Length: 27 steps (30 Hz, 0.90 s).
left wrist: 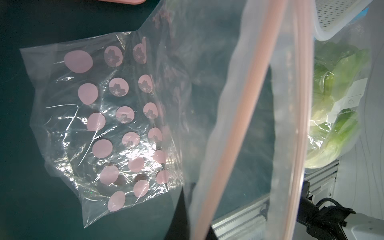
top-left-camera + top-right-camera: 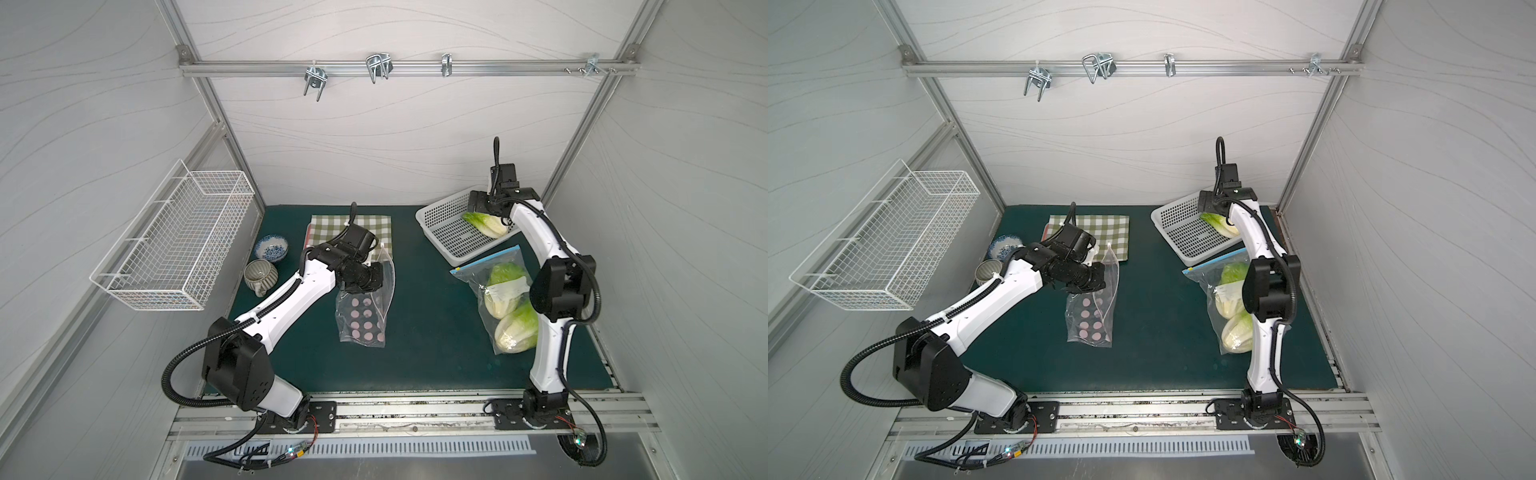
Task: Put the chinese cabbages into a zipper bag and zip it
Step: Adjust the Chinese cabbage in the basket.
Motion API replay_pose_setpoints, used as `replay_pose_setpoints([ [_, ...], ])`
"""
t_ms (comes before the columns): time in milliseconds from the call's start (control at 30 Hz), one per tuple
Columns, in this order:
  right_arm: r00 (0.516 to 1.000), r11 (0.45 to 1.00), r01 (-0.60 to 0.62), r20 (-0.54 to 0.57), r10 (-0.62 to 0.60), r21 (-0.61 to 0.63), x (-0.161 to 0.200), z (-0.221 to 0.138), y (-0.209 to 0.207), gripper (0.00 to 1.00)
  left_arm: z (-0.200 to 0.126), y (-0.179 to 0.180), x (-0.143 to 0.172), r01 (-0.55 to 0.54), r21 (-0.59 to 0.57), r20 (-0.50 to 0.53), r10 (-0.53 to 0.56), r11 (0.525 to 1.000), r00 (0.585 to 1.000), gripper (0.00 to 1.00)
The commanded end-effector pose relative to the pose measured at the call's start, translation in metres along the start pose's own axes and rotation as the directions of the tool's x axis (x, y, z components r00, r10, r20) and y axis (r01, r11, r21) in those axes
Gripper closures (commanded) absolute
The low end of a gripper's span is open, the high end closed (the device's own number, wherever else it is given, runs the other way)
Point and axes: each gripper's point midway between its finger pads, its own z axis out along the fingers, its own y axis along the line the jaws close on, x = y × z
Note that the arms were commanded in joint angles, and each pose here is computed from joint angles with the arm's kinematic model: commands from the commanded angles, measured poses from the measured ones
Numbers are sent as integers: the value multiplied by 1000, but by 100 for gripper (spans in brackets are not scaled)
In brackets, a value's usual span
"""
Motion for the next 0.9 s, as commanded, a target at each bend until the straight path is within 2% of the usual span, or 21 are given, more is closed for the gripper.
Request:
replay_pose_setpoints([
  [0, 994, 988, 105, -42, -101, 111, 3, 32, -27, 1, -2, -9, -1, -28, 50, 7, 27, 998, 1000, 100],
  [167, 987, 984, 133, -105, -121, 118, 22, 75, -31, 1, -1, -3, 5, -41, 27, -10, 42, 999, 999, 100],
  [267, 987, 990, 64, -157, -44, 129, 40, 93, -48, 3, -1, 1, 7, -31, 27, -9, 31, 999, 999, 100],
  [433, 976, 999, -6, -219, 15, 43, 62, 107, -35, 14, 3, 3, 10, -20, 22, -27, 20, 1000, 999, 100],
  [500, 971, 999, -27, -237, 31, 21, 68, 107, -29, 22, 1, 3, 8, -17, 21, -20, 18, 1000, 1000, 100],
  [567, 970, 998, -62, -237, 56, -20, 67, 103, -22, 36, -2, 2, 6, -16, 19, -10, 16, 1000, 1000, 100],
  [767, 977, 965, -199, -113, 182, -169, 19, 63, -4, 79, -6, 3, 6, -11, 10, -1, 11, 1000, 1000, 100],
  [867, 961, 922, -275, -90, 260, -271, -4, 40, 9, 84, -7, 3, 4, -1, 9, 8, 0, 1000, 1000, 100],
])
